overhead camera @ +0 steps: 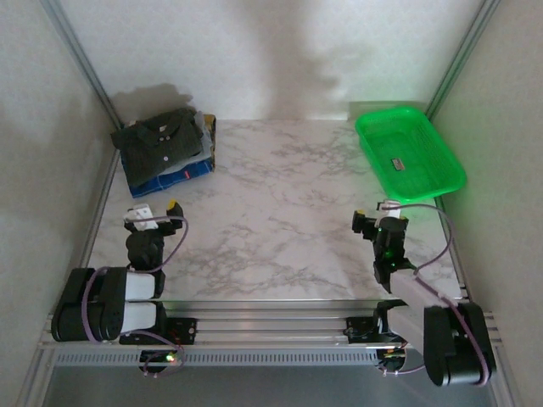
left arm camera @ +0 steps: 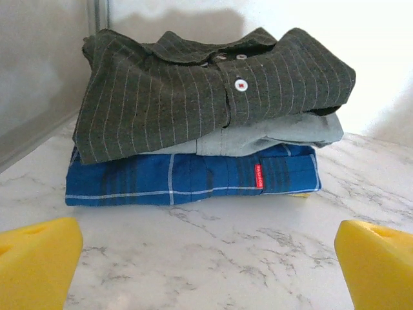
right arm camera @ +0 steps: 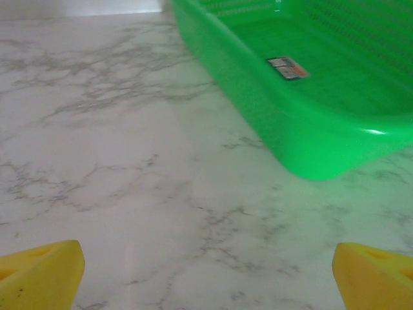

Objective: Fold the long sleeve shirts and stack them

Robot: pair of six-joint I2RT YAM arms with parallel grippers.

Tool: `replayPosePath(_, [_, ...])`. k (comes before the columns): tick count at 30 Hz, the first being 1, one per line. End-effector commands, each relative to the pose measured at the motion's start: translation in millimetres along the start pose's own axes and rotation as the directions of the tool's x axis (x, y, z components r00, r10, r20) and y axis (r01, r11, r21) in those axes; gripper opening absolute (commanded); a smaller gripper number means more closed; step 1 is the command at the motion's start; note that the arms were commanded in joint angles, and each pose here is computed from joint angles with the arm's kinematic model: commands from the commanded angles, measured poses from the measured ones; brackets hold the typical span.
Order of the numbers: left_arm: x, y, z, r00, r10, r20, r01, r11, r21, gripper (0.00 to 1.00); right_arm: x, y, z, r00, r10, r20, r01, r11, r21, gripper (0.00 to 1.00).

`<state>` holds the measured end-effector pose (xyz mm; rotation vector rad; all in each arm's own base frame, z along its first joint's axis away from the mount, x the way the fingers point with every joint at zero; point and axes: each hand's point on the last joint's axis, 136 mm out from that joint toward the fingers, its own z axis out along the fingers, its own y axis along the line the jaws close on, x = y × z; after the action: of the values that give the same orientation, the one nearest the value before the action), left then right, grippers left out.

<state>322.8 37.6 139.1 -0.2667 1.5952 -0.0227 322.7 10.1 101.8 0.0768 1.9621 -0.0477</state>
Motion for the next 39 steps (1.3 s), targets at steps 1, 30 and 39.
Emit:
replayPosePath(1, [-24,-8,8,0.996,0.011,0.088,-0.015,0.999,0.042,0.99,-50,17,11,0.989,-0.010,0.146,0.021,0.997,-0.078,0.99])
replayPosePath(30, [7,-3,51,0.998,0.025,-0.058,-0.026,1.000,-0.015,0.99,-11,-5,70,0.999,0.036,0.005,-0.036,0.999,0.010,0.99])
replayPosePath(39, [8,-3,51,0.998,0.027,-0.059,-0.028,0.999,-0.016,0.99,-12,1,71,1.000,-0.005,-0.001,0.005,1.000,0.007,0.99])
